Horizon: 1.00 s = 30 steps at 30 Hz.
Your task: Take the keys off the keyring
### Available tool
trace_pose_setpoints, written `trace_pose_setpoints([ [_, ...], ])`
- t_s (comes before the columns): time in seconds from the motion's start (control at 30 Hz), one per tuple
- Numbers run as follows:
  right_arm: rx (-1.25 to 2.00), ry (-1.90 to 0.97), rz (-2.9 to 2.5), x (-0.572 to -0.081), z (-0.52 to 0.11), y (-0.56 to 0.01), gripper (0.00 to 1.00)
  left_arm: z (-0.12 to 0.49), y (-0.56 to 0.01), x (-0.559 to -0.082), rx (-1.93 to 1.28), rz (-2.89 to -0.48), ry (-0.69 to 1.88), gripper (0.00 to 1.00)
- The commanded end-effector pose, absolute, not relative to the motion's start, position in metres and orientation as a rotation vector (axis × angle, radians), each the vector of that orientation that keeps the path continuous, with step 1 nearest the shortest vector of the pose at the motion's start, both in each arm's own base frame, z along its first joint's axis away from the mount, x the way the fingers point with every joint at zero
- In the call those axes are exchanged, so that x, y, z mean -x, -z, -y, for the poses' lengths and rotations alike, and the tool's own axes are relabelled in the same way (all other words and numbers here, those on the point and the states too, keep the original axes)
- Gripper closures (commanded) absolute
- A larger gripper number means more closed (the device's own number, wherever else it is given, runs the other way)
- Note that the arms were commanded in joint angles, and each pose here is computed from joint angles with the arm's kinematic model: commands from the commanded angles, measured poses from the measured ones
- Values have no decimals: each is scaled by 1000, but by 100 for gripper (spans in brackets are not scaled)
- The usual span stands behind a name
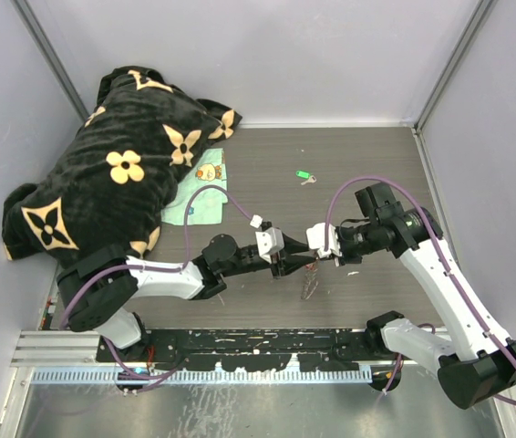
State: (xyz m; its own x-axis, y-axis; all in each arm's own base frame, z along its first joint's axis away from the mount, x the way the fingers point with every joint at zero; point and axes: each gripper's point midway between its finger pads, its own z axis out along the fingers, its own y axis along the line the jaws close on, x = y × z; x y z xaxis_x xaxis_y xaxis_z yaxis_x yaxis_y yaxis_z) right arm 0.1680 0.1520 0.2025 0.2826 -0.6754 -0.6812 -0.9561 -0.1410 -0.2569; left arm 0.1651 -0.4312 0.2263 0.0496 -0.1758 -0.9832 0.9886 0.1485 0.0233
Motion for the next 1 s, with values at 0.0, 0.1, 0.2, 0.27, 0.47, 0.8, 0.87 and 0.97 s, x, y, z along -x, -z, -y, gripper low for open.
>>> trace_pose_setpoints([
  [0.0,1872,-569,-1383,-169,-164,-216,99,437,-254,-167,-970,-1020,1159,70],
  [0.1,1872,-575,-1381,-168,-165,-216,99,439,-254,-166,-977,-1026,1165,71],
  [0.2,1870,-577,-1382,-167,-166,-216,99,440,-251,-167,-988,-1037,1165,72],
  [0.27,1869,-577,-1380,-167,-166,-217,99,441,-250,-167,-993,-1042,1164,72],
  [0.47,1867,-581,-1380,-166,-167,-217,99,443,-243,-166,-1016,-1063,1162,77],
  [0.8,1864,-594,-1370,-164,-169,-219,99,446,-238,-163,-1067,-1072,1169,82],
  [0.87,1863,-594,-1369,-164,-169,-219,99,448,-236,-161,-1087,-1077,1172,90],
  [0.97,1863,-602,-1373,-162,-170,-218,99,448,-234,-160,-1104,-1088,1172,100],
])
